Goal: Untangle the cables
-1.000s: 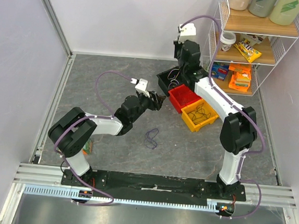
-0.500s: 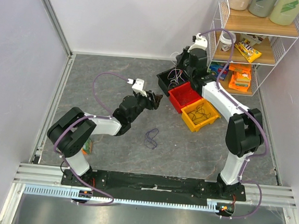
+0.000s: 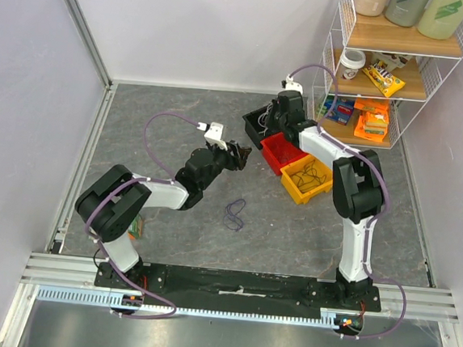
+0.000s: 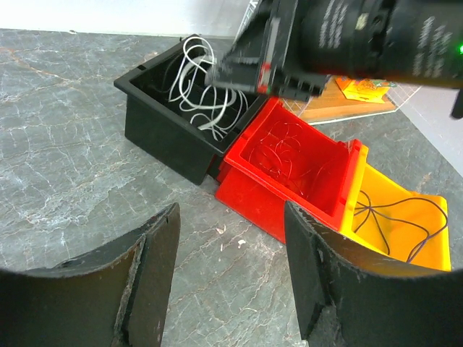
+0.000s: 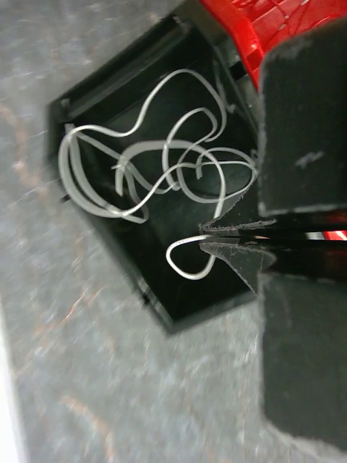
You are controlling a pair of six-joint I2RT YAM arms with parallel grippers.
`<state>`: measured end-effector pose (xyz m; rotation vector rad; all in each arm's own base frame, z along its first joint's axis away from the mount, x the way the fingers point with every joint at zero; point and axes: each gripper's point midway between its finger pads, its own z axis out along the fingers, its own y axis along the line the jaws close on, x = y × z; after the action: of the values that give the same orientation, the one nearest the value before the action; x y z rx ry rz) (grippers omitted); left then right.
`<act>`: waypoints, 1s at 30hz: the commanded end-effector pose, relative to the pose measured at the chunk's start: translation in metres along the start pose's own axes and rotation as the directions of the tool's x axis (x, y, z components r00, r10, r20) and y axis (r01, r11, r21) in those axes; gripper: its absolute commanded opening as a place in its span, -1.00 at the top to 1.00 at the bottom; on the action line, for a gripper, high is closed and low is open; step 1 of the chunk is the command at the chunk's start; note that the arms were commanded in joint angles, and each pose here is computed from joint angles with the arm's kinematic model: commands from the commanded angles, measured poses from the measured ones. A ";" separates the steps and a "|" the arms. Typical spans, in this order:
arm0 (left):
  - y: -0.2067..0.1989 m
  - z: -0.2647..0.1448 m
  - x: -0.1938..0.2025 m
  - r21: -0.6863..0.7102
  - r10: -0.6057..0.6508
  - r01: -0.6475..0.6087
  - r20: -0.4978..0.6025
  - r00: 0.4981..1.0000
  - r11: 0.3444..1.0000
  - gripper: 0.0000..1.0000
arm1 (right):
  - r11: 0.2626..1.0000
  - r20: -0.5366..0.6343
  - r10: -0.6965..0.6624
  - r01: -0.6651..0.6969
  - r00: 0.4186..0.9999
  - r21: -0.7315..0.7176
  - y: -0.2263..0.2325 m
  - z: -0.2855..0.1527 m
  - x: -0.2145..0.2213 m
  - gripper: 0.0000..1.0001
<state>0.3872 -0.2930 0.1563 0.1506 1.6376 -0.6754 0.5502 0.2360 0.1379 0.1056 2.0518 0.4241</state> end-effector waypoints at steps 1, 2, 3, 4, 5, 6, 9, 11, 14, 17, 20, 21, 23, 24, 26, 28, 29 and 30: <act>-0.003 0.007 -0.018 0.000 -0.033 0.033 0.063 0.997 0.999 -0.31 | 0.995 -0.049 0.004 0.001 0.999 0.098 -0.015 0.006 0.003 1.00; -0.002 0.008 -0.018 -0.003 -0.031 0.031 0.063 0.998 1.000 -0.31 | 0.994 -0.056 0.002 0.004 0.998 0.107 -0.018 0.009 0.005 1.00; -0.001 0.007 -0.017 -0.005 -0.027 0.027 0.059 0.998 1.000 -0.31 | 0.994 -0.065 -0.004 0.011 0.998 0.108 -0.019 0.012 0.008 1.00; 0.000 0.007 -0.017 -0.009 -0.024 0.024 0.057 0.998 1.000 -0.31 | 0.994 -0.074 -0.014 0.022 0.997 0.105 -0.019 0.016 0.012 1.00; 0.000 0.006 -0.018 -0.013 -0.022 0.022 0.055 0.998 1.000 -0.32 | 0.994 -0.078 -0.025 0.033 0.997 0.104 -0.020 0.020 0.013 1.00; 0.001 0.005 -0.020 -0.018 -0.023 0.024 0.055 0.998 1.000 -0.35 | 0.994 -0.088 -0.043 0.052 0.995 0.096 -0.020 0.025 0.017 0.96; -0.002 -0.005 -0.032 -0.014 -0.030 0.031 0.061 0.998 0.999 -0.40 | 0.995 -0.123 -0.089 0.094 0.988 0.042 -0.011 0.033 0.018 0.71; -0.006 -0.019 -0.037 -0.003 -0.050 0.050 0.045 0.998 0.999 -0.43 | 0.992 -0.119 -0.123 0.125 0.985 0.011 -0.002 0.024 0.010 0.50; -0.010 -0.049 -0.031 0.004 -0.113 0.113 -0.036 0.993 0.994 -0.43 | 0.983 -0.092 -0.181 0.184 0.979 0.026 0.004 -0.001 -0.015 0.22; -0.016 -0.088 -0.015 0.023 -0.195 0.199 -0.127 0.973 0.980 -0.43 | 0.966 -0.092 -0.240 0.247 0.966 0.073 0.004 -0.035 -0.033 -0.02; -0.024 -0.120 0.005 0.080 -0.260 0.280 -0.198 0.945 0.957 -0.45 | 0.945 -0.140 -0.279 0.297 0.950 0.134 -0.009 -0.075 -0.021 -0.26; -0.029 -0.129 0.011 0.098 -0.277 0.305 -0.228 0.933 0.947 -0.45 | 0.940 -0.152 -0.289 0.310 0.945 0.141 -0.012 -0.087 -0.013 -0.38; -0.037 -0.143 0.023 0.131 -0.299 0.348 -0.294 0.908 0.928 -0.45 | 0.927 -0.184 -0.321 0.348 0.929 0.138 -0.013 -0.117 0.011 -0.50; -0.039 -0.148 0.028 0.137 -0.303 0.360 -0.319 0.898 0.923 -0.45 | 0.925 -0.189 -0.337 0.362 0.922 0.118 -0.008 -0.131 0.021 -0.53; -0.041 -0.156 0.040 0.142 -0.307 0.379 -0.368 0.878 0.914 -0.44 | 0.918 -0.219 -0.385 0.397 0.897 0.012 0.014 -0.155 0.061 -0.56; -0.039 -0.164 0.053 0.137 -0.305 0.385 -0.400 0.864 0.913 -0.41 | 0.907 -0.254 -0.420 0.394 0.871 -0.148 0.041 -0.178 0.113 -0.57; -0.038 -0.168 0.058 0.135 -0.312 0.393 -0.404 0.860 0.910 -0.40 | 0.908 -0.275 -0.414 0.372 0.868 -0.192 0.047 -0.188 0.134 -0.58; -0.038 -0.172 0.059 0.145 -0.313 0.397 -0.402 0.860 0.906 -0.40 | 0.901 -0.291 -0.420 0.356 0.860 -0.247 0.054 -0.200 0.157 -0.57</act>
<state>0.2335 -0.2516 0.1280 0.1378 1.9329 -1.0635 0.3695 0.2394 0.1694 -0.3392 2.1906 0.2182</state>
